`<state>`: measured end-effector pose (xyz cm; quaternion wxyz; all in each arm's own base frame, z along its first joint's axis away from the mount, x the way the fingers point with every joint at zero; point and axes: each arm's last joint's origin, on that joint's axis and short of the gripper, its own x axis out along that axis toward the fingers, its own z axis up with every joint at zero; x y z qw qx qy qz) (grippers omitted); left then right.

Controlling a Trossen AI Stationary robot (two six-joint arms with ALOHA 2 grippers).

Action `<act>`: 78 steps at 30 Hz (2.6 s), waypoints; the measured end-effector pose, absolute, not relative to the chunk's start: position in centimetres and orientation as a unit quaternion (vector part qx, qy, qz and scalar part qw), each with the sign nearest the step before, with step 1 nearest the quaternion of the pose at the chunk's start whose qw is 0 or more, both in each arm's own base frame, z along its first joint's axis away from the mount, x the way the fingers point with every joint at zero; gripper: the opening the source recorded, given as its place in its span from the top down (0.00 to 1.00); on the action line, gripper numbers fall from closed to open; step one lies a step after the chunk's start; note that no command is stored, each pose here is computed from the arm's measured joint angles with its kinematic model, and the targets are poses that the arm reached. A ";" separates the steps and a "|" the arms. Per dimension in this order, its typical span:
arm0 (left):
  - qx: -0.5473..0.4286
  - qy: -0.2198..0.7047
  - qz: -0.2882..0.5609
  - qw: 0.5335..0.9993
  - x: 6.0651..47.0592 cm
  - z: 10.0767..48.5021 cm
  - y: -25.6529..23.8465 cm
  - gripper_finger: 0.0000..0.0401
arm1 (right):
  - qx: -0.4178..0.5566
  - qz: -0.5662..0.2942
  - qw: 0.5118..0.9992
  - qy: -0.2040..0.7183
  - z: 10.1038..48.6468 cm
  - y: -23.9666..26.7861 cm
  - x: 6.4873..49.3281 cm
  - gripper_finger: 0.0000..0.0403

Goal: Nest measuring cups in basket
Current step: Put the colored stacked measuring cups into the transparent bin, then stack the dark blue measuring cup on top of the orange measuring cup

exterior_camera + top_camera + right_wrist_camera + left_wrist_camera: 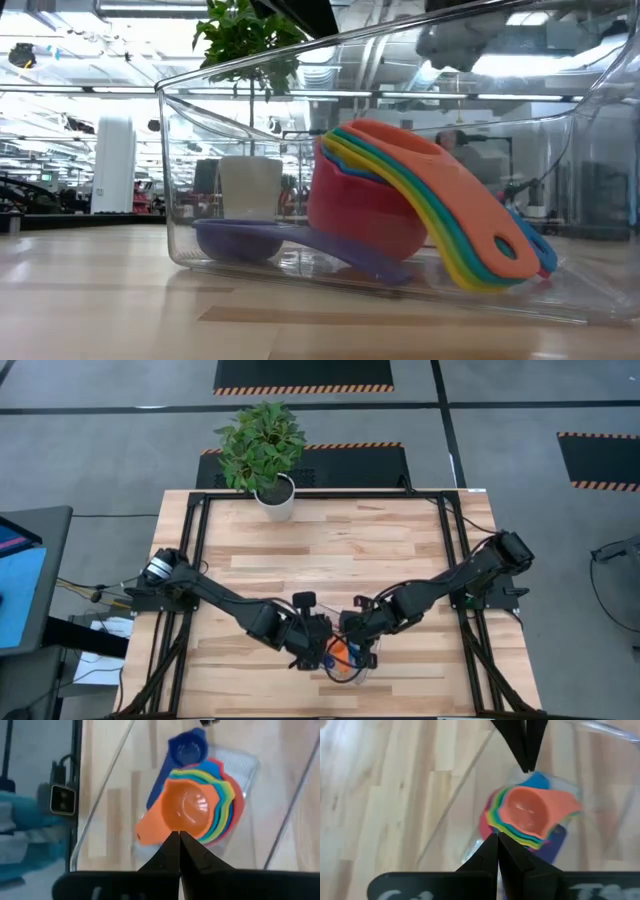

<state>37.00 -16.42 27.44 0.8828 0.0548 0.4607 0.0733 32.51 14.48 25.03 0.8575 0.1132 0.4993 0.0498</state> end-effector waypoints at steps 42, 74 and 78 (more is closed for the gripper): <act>0.144 0.580 0.207 0.775 26.5 29.4 -17.8 1.00 | 0.150 0.027 0.880 0.450 24.1 9.4 37.0 0.96; -0.057 0.349 -0.057 0.934 25.9 26.0 -7.3 1.00 | 0.287 -0.258 0.819 0.424 26.6 17.9 21.3 0.97; -0.063 0.413 -0.072 0.906 29.7 27.1 -7.4 1.00 | 0.295 -0.271 0.818 0.413 26.6 18.7 20.1 0.94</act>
